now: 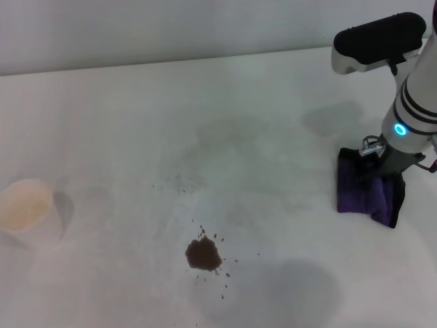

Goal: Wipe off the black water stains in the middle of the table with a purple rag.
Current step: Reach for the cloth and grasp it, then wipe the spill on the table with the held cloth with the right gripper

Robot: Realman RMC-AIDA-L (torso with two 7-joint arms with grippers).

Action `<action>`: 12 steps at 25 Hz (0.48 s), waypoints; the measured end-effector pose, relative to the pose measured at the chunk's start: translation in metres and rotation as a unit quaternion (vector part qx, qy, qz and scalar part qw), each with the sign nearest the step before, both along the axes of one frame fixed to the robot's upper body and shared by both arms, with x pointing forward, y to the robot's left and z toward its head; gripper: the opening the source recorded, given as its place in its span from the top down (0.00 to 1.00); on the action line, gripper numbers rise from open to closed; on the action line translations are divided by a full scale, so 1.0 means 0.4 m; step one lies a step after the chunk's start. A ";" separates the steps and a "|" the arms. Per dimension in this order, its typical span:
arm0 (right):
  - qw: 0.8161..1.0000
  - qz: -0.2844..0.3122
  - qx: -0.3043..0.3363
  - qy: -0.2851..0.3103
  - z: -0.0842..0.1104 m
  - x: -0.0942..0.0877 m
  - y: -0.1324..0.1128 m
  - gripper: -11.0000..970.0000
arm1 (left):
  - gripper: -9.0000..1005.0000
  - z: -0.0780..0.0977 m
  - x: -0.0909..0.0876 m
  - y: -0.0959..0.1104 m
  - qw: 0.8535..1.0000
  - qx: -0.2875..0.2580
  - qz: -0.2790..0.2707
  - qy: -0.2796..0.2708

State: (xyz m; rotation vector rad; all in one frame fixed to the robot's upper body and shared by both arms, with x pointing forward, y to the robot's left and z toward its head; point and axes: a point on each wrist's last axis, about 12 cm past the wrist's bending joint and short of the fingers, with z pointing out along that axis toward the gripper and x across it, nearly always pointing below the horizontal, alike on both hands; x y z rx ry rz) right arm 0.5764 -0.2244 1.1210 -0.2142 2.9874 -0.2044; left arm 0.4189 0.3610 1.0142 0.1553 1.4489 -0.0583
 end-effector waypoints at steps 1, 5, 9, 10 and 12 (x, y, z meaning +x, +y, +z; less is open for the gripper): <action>1.000 0.003 0.000 0.000 -0.002 0.000 0.001 0.41 | 0.12 0.000 0.000 0.000 1.000 0.000 0.000 0.000; 1.000 0.010 0.007 0.004 -0.010 -0.004 0.004 0.60 | 0.12 0.001 0.003 -0.001 1.000 0.000 -0.001 -0.001; 0.999 0.024 0.023 0.011 -0.014 -0.011 0.012 0.76 | 0.12 0.001 0.005 -0.002 1.000 0.000 -0.002 -0.001; 0.999 0.027 0.026 0.009 -0.013 -0.011 0.015 0.80 | 0.12 0.001 0.005 -0.002 1.000 -0.001 -0.002 -0.001; 0.999 0.032 0.027 0.006 -0.010 -0.012 0.020 0.85 | 0.12 0.001 0.005 -0.003 1.000 -0.001 -0.002 -0.001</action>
